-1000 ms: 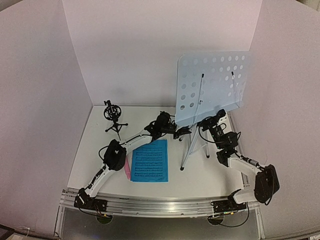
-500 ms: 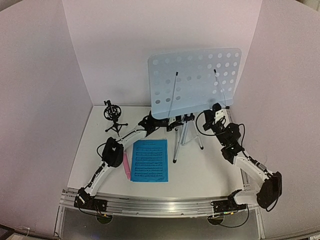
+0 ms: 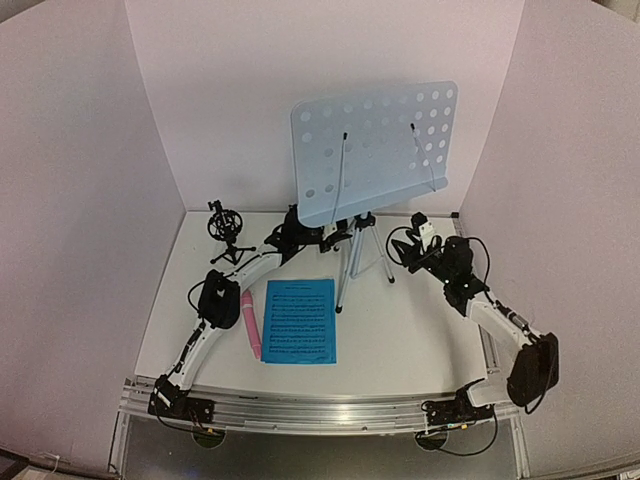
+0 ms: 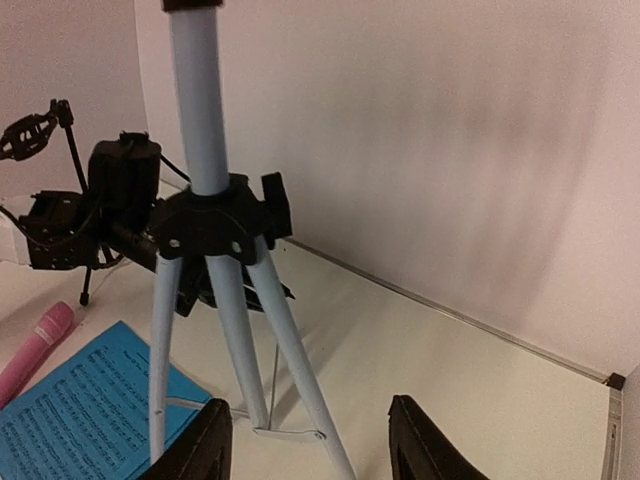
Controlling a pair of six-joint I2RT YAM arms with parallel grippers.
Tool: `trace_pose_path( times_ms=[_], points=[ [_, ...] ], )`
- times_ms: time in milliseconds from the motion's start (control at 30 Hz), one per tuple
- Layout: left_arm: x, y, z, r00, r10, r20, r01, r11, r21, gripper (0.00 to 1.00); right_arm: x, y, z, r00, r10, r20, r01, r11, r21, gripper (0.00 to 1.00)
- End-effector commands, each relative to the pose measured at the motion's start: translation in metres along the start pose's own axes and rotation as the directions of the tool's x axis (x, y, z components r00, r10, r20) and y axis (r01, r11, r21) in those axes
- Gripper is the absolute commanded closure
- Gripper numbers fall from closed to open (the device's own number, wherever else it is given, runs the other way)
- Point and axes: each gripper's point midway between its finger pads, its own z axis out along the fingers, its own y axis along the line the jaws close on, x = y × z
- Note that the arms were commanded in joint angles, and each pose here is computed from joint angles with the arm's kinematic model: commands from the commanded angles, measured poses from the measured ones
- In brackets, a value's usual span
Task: Set up the instrument practice props
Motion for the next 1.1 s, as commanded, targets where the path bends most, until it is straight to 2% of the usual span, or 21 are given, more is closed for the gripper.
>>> trace_pose_path(
  times_ms=[0, 167, 367, 433, 600, 667, 767, 833, 967, 1067],
  points=[
    [-0.033, 0.010, 0.000, 0.980, 0.187, 0.073, -0.184, 0.982, -0.049, 1.00, 0.014, -0.006, 0.036, 0.998, 0.028, -0.058, -0.035, 0.993, -0.114, 0.46],
    [-0.037, 0.009, 0.002, 0.983, 0.168, 0.079, -0.164, 0.985, -0.054, 1.00, 0.022, 0.002, 0.070, 0.995, 0.026, -0.094, -0.047, 0.972, -0.229, 0.36],
    [-0.028, 0.006, 0.004, 0.989, 0.128, 0.069, -0.125, 0.991, -0.053, 1.00, 0.029, 0.015, 0.073, 0.993, 0.027, -0.119, -0.062, 0.949, -0.310, 0.31],
    [-0.024, 0.005, 0.004, 0.990, 0.122, 0.064, -0.119, 0.992, -0.052, 1.00, 0.035, 0.011, 0.080, 0.990, 0.029, -0.139, -0.069, 0.952, -0.297, 0.31],
    [-0.021, 0.004, 0.005, 0.991, 0.119, 0.063, -0.116, 0.992, -0.050, 1.00, 0.052, 0.003, 0.101, 0.985, 0.016, -0.169, -0.063, 0.958, -0.281, 0.38],
    [-0.021, 0.003, 0.005, 0.991, 0.120, 0.066, -0.117, 0.992, -0.044, 1.00, 0.057, 0.000, 0.104, 0.985, 0.005, -0.174, -0.053, 0.961, -0.271, 0.43],
    [-0.022, 0.002, 0.005, 0.990, 0.123, 0.068, -0.120, 0.992, -0.036, 1.00, 0.057, 0.003, 0.104, 0.985, -0.004, -0.170, -0.046, 0.956, -0.290, 0.55],
    [-0.023, 0.003, 0.005, 0.990, 0.122, 0.071, -0.119, 0.992, -0.039, 1.00, 0.059, 0.004, 0.105, 0.985, -0.001, -0.174, -0.051, 0.953, -0.298, 0.72],
    [-0.026, 0.007, 0.005, 0.993, 0.088, 0.076, -0.084, 0.995, -0.049, 1.00, 0.061, 0.005, 0.097, 0.982, -0.018, -0.190, -0.039, 0.955, -0.293, 0.93],
    [-0.027, 0.006, 0.004, 0.994, 0.080, 0.080, -0.076, 0.996, -0.041, 1.00, 0.058, 0.003, 0.082, 0.976, -0.029, -0.214, -0.033, 0.959, -0.282, 1.00]
  ],
)
